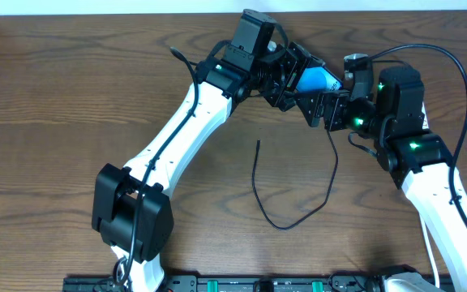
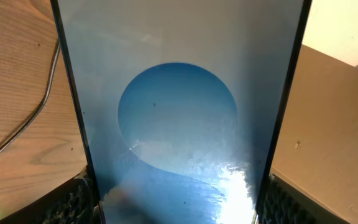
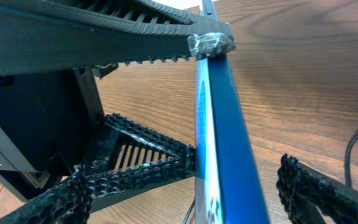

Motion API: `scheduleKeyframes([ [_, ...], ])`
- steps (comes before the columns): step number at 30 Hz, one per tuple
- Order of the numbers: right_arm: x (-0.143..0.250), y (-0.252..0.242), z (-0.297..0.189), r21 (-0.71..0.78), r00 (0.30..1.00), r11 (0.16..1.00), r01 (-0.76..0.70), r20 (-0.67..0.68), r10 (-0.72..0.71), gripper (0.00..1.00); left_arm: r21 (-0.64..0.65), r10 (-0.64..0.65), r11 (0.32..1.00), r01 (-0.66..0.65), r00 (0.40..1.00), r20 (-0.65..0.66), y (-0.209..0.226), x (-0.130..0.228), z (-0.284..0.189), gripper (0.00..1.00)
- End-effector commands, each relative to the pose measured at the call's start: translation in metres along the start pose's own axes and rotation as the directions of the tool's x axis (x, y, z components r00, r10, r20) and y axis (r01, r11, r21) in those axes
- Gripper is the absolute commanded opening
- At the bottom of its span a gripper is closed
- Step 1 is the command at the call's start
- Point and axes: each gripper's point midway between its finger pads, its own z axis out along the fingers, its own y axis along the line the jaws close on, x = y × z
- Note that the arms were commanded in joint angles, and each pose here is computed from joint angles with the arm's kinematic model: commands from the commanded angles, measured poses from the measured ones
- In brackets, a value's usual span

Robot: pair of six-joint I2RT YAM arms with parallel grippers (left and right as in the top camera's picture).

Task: Plug charger to phone and switch on socket
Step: 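Close the right gripper on the phone's edge beside the left gripper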

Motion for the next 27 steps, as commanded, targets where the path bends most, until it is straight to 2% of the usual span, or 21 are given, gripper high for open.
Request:
scheduleKeyframes([
  [1, -0.01, 0.003, -0.002, 0.015, 0.999, 0.999, 0.029, 0.028, -0.029, 0.91, 0.024, 0.01, 1.0, -0.01, 1.0, -0.001, -0.009, 0.006, -0.007, 0.07],
  [22, -0.016, 0.007, 0.003, 0.027, 0.998, 1.0, 0.01, 0.063, -0.012, 0.76, 0.016, -0.022, 1.0, 0.022, 1.0, -0.02, -0.009, 0.017, -0.002, 0.07],
  [27, -0.016, 0.007, 0.003, 0.026, 0.998, 1.0, 0.01, 0.063, -0.012, 0.59, 0.015, -0.022, 1.0, 0.022, 1.0, -0.022, -0.008, 0.018, -0.001, 0.07],
])
